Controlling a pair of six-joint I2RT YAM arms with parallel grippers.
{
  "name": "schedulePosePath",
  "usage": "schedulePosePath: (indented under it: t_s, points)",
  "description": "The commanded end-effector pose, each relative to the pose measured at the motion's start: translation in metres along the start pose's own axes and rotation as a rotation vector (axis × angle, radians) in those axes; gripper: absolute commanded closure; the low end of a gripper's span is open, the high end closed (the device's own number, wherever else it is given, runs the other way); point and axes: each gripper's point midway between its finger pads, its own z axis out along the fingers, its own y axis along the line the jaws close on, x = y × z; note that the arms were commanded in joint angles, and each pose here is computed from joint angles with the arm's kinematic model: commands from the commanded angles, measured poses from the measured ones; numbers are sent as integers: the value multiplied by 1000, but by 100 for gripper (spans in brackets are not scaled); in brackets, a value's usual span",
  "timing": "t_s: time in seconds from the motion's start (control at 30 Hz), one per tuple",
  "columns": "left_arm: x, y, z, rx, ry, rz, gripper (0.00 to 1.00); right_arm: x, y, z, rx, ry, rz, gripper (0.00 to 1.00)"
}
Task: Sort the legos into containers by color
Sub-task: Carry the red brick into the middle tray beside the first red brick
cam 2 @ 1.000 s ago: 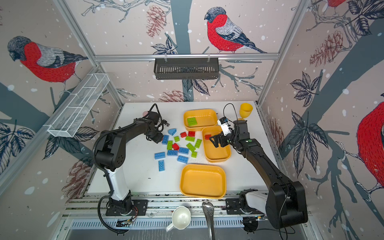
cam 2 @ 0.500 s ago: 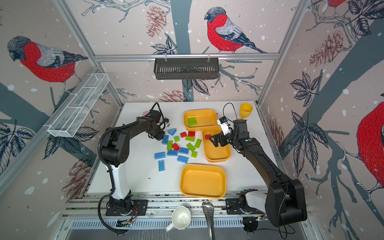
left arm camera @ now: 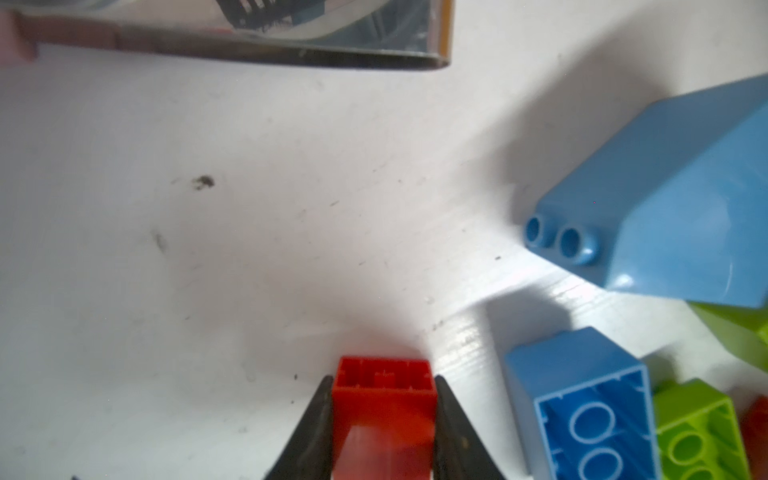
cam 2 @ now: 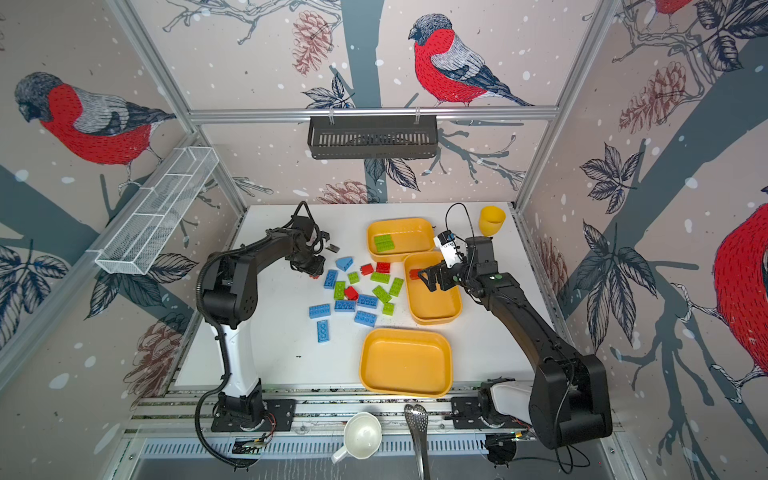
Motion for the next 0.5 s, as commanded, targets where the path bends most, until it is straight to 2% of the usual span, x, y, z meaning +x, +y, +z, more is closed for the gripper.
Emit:
schedulePosePath:
  t_s: [0.0,0.17,0.47]
  points:
    - [-10,-10,-23,49,-28,-43,76,-2,-2,4,-4,-2,-13,1]
    - [-46,-43,-68,128,-135,-41,75,-1,-6,4,22,2,-11,1]
    - [-104,-192,-111,426,-307,46,76,-1,-17,-5,76,-38,24,1]
